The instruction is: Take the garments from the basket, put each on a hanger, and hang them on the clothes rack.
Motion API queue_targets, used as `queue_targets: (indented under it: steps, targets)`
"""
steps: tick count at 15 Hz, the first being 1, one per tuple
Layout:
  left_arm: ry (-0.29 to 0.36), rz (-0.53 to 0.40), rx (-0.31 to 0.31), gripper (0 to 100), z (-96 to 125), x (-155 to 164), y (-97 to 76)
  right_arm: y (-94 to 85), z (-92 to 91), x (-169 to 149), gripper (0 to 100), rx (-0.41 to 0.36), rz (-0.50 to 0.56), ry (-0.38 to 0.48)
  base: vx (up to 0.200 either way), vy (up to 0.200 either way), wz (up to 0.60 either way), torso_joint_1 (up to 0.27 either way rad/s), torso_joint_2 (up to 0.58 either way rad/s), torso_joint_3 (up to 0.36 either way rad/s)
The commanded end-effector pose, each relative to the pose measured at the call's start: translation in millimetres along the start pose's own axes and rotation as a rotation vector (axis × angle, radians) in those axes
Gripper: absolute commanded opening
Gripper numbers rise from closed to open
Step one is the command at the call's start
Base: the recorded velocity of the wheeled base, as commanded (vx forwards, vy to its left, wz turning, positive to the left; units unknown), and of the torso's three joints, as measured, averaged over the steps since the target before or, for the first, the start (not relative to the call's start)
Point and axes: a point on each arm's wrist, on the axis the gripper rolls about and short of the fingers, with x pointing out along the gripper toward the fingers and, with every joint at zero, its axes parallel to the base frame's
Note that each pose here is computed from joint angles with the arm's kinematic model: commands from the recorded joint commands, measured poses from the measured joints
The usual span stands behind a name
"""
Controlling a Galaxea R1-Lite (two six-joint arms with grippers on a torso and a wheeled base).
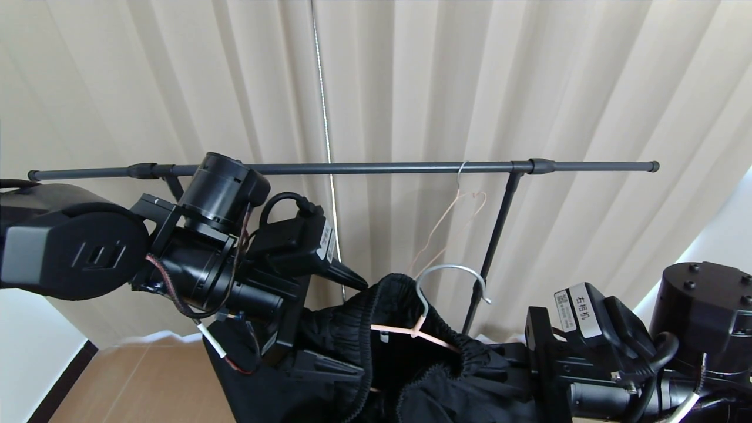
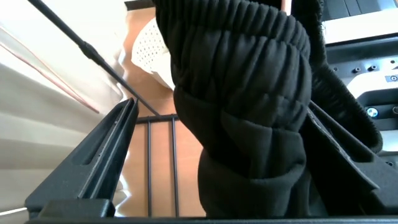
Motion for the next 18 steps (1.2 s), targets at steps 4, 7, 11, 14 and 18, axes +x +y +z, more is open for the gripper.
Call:
queue_targets:
  steps: [4, 7, 11, 14, 18]
  targets:
    - [0.034, -0.008, -0.025, 100, -7.9, 4.7, -3.0, 0.0, 4.6, 0.1, 0, -0.012, 0.001, -0.017, 0.0, 0.0, 0.0, 0.0, 0.0, 0.0]
    - [0.056, 0.006, -0.024, 0, -8.7, 4.8, -2.9, -1.0, 5.8, 1.2, 0, -0.014, 0.0, -0.021, 0.0, 0.0, 0.0, 0.0, 0.0, 0.0]
    - [0.053, 0.01, -0.021, 0, -7.3, 3.4, -3.6, 0.4, 6.8, 2.0, 0, -0.019, 0.005, -0.023, 0.0, 0.0, 0.0, 0.0, 0.0, 0.0]
    - [0.049, 0.015, -0.024, 0, -5.5, 1.6, -4.3, 0.6, 7.3, 1.4, 0, -0.018, 0.005, -0.025, 0.0, 0.0, 0.0, 0.0, 0.0, 0.0]
    - [0.049, 0.028, -0.027, 0, -5.5, -2.0, -4.0, -0.2, 6.1, 1.2, 0, -0.009, 0.001, -0.016, 0.0, 0.0, 0.0, 0.0, 0.0, 0.0]
